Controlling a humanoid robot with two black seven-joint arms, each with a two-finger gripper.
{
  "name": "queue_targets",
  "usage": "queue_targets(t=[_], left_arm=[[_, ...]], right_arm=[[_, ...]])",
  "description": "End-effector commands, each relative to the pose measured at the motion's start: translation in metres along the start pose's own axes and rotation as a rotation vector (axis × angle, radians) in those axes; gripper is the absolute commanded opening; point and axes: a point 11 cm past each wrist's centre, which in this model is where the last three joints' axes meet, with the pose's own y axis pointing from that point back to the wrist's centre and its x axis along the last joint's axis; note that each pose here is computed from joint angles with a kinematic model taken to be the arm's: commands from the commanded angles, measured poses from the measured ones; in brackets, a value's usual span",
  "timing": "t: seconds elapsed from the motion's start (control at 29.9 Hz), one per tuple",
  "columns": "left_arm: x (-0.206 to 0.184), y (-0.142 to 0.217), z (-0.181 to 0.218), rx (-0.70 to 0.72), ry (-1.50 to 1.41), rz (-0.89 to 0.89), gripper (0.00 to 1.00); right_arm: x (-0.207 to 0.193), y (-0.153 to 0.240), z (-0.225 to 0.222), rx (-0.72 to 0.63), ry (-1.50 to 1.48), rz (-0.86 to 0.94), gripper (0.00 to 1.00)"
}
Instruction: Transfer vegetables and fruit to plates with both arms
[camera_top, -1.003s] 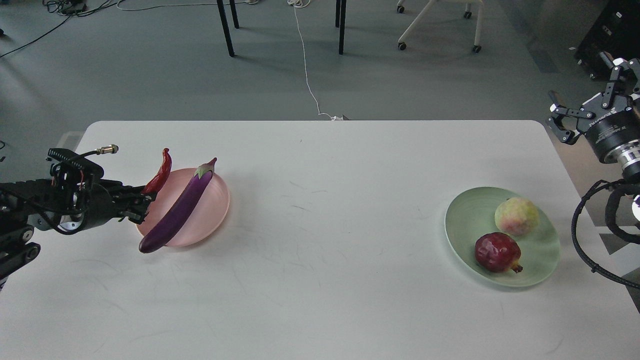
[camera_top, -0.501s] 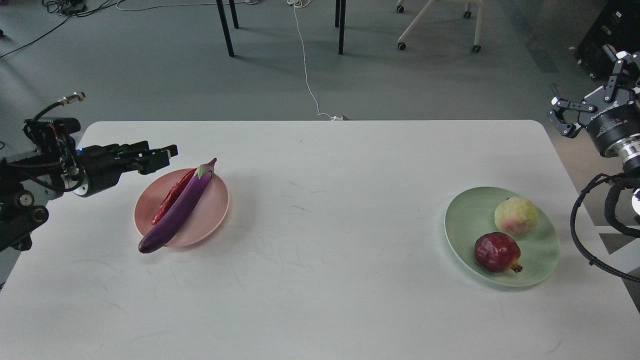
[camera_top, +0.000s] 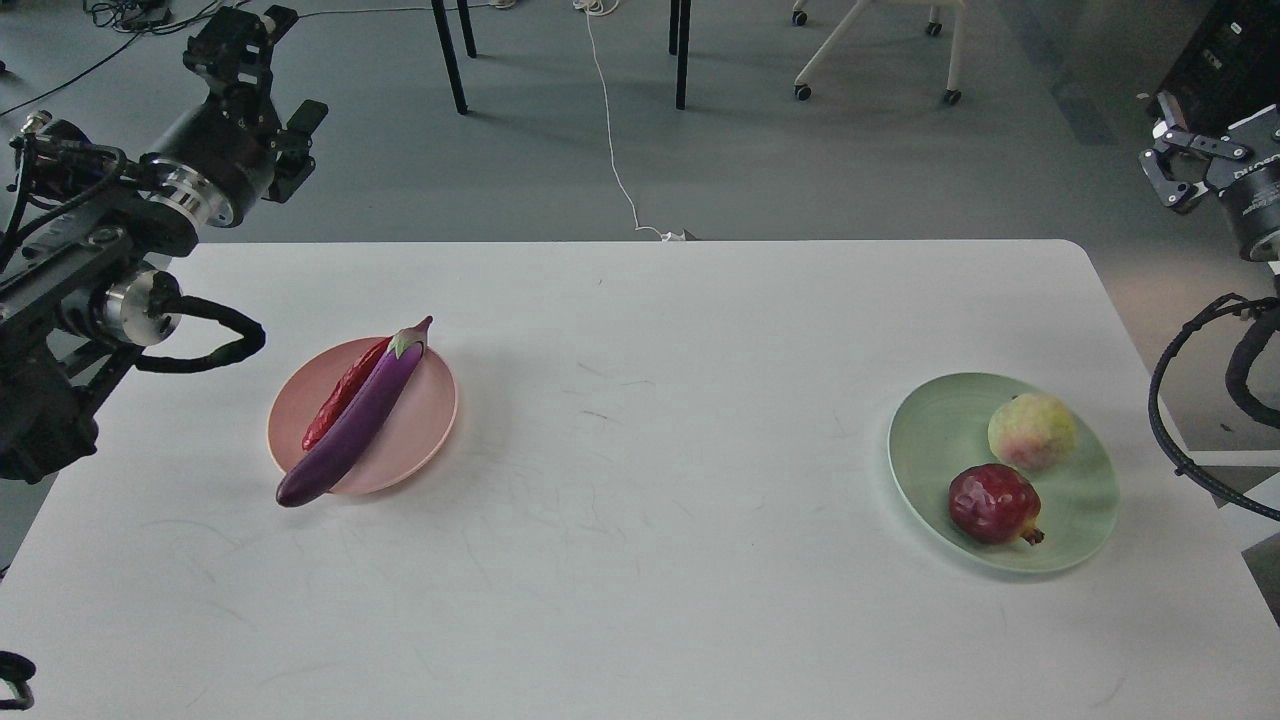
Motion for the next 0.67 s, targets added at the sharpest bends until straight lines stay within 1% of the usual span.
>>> queue_targets(t=[0.0,0.07,0.23,0.4,0.43,0.64], left_arm=[[-0.001,-0.003,-0.002,-0.046,0.208,0.006,0.98],[0.0,-0.001,-0.008,-0.058,0.304,0.0,0.98],[0.017,0.02,-0.029,-0.095,0.565,0.005,0.98],[0.017,0.021,-0.03,-0.098,0.581,0.002,0.98],[0.028,0.033,-0.038,-0.126,0.678,0.027,0.98],[0.036,0.035,-0.032,-0.146,0.666,0.039,0.98]], right_arm=[[-0.002,-0.003,0.019,-0.002,-0.046,0.026,0.99],[-0.003,-0.005,0.029,-0.024,-0.071,0.037,0.99],[-0.012,-0.009,0.043,-0.065,-0.137,0.031,0.99],[-0.012,-0.009,0.044,-0.065,-0.138,0.03,0.99],[-0.013,-0.007,0.055,-0.074,-0.158,0.033,0.99],[-0.013,-0.007,0.059,-0.062,-0.164,0.037,0.99]])
